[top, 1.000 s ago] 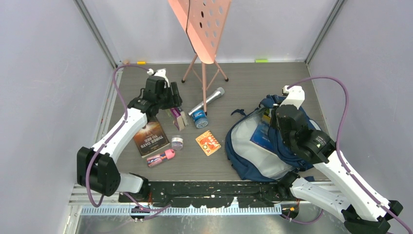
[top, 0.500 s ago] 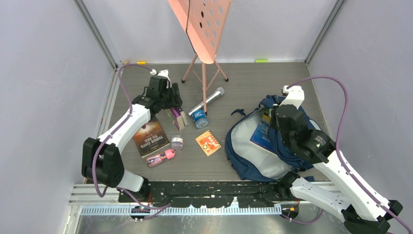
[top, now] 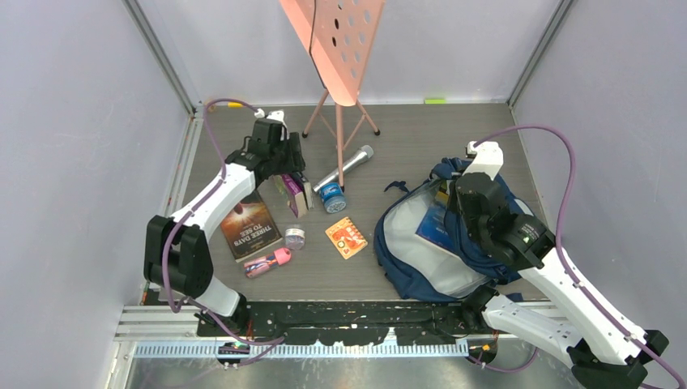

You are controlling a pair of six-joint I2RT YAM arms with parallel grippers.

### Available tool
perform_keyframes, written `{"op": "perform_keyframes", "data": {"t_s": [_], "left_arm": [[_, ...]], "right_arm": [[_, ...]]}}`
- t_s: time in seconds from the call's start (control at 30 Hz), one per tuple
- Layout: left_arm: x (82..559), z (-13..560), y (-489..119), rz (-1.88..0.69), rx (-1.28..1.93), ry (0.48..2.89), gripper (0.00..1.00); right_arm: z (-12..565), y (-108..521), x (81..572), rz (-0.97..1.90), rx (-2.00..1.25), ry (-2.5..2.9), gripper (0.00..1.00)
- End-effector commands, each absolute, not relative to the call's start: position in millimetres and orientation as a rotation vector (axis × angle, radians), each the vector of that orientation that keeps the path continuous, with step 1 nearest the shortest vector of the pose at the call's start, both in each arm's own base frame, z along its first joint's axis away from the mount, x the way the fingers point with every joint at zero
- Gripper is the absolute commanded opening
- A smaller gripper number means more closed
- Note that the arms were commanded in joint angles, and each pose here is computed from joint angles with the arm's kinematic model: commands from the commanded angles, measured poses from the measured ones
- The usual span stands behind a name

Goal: Pack the student bag
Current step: Pick up the book from the center of the board.

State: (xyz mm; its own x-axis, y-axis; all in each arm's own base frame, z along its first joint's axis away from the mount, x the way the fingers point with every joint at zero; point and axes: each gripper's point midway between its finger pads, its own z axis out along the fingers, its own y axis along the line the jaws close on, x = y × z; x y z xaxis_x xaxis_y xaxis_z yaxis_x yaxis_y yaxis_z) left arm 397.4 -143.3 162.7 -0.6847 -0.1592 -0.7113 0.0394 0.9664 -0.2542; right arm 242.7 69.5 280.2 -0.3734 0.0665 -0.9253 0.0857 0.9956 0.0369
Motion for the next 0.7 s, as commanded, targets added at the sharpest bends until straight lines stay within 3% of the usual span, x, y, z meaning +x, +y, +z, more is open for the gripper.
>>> {"op": "perform_keyframes", "data": {"t_s": [0.0, 0.53, 0.67], "left_arm": [[414.4, 180.5, -145.8, -0.321, -0.054, 2.245, 0.58], [422.6, 154.1, -148.6, -0.298, -0.055, 2.317, 0.57], [423.9, 153.2, -150.4, -0.309, -0.064, 2.319, 0.49]], "right_arm": [[303.9, 66.1, 252.6, -0.012, 0.175, 1.861, 0.01], [303.7, 69.3, 255.0, -0.011, 0.163, 1.866, 0.00], [304.5, 68.4, 254.7, -0.013, 0.166, 1.863, 0.01]]}}
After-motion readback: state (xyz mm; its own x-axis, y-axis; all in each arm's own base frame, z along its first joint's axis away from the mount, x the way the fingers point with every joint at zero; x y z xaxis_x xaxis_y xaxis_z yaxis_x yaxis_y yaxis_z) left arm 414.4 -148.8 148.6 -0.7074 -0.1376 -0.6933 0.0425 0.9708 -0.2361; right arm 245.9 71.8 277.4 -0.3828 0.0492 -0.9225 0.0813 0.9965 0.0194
